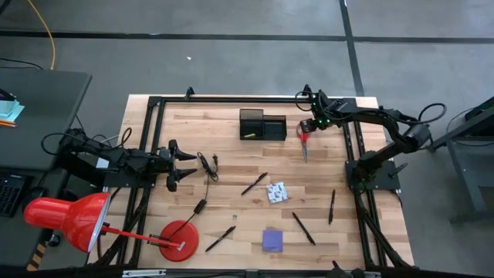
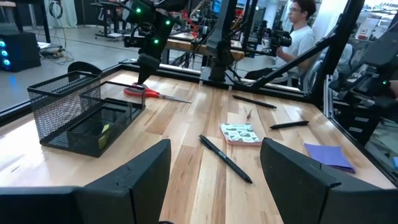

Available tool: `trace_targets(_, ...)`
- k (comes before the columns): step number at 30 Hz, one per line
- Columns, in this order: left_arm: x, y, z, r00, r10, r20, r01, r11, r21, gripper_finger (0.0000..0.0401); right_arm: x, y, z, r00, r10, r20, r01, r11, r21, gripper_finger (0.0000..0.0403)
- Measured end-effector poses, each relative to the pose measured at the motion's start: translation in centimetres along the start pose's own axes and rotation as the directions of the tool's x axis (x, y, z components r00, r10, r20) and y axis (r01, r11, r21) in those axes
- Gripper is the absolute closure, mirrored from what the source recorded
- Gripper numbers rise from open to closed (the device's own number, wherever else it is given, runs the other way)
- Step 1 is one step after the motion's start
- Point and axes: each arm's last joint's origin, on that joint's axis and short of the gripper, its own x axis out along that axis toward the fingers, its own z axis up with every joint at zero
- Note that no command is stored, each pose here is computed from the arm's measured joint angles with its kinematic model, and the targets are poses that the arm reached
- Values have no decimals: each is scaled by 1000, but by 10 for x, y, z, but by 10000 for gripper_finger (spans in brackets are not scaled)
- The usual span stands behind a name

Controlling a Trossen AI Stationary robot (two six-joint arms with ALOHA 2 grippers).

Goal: Pick and place office supplies into organizer
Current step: Put the red scissors into the mesh desk organizer

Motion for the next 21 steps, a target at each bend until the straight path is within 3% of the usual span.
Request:
trace_targets(12, 0, 0, 0, 1000, 0, 0, 0, 1000, 1, 169, 15, 3, 1, 1000, 2, -20, -2, 1000, -18, 216)
trace_targets(21, 0, 0, 0, 1000, 0, 0, 0, 1000, 1, 169, 15, 3, 0, 1000, -4, -23, 3, 1000, -21, 278)
